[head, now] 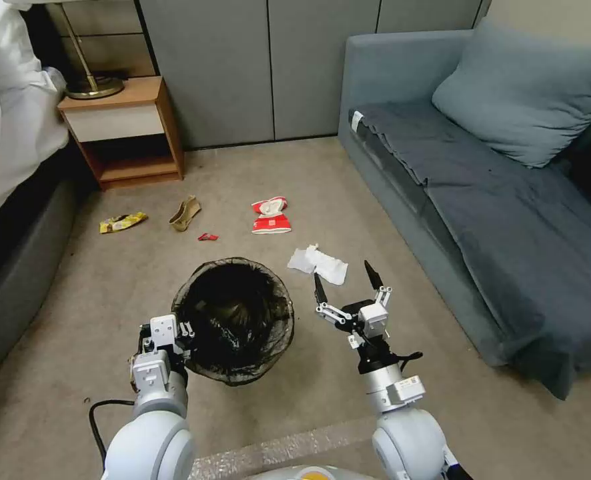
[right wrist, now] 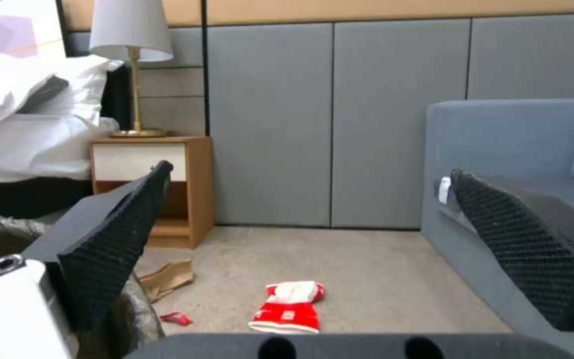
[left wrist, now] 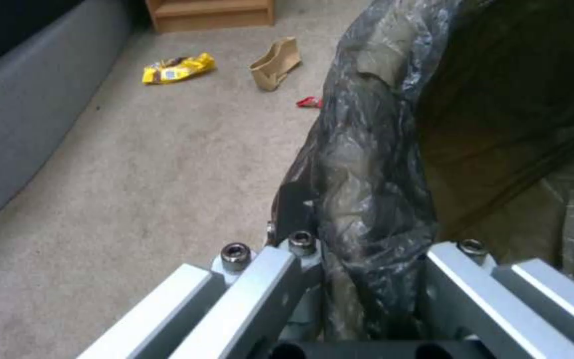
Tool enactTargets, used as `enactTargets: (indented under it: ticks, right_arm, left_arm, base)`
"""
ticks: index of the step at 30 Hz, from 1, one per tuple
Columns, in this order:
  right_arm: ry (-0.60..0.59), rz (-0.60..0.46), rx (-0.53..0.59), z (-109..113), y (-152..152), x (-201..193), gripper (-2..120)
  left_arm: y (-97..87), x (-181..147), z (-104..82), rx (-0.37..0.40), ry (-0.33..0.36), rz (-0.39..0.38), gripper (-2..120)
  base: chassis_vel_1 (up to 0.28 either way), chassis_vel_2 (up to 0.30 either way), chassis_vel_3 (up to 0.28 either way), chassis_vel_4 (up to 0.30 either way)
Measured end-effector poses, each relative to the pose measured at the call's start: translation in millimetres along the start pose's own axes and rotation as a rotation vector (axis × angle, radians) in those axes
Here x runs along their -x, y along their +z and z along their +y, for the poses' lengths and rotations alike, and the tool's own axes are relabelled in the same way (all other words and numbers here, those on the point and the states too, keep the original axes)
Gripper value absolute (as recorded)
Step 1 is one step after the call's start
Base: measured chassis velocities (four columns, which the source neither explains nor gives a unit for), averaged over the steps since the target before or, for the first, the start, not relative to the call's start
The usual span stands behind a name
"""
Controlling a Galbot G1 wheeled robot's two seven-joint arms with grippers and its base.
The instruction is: Pick up the trash bin, then pick up the garbage from the floor and place it into the trash bin.
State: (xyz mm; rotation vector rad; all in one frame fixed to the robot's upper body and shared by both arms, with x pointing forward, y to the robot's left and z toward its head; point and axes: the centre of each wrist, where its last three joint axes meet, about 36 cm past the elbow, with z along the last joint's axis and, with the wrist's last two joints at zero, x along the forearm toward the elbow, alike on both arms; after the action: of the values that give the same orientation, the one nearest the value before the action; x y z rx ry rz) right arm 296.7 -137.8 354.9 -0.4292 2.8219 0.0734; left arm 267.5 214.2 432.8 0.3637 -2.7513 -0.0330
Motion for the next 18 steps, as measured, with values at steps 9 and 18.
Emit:
enactTargets:
  ticks: [9, 18]
  right_arm:
    - [0.000, -0.001, 0.001, 0.5, -0.3, 0.1, 100]
    - [0.001, -0.002, 0.001, 0.7, -1.0, 0.4, 100]
  left_arm:
    - [-1.4, -0.2, 0.0, -0.009, 0.005, -0.019, 0]
    - [-2.4, -1.0, -0.1, -0.023, 0.011, -0.017, 0]
  base:
    - [0.000, 0.000, 0.000, 0.000]
    - [0.000, 0.000, 0.000, 0.000]
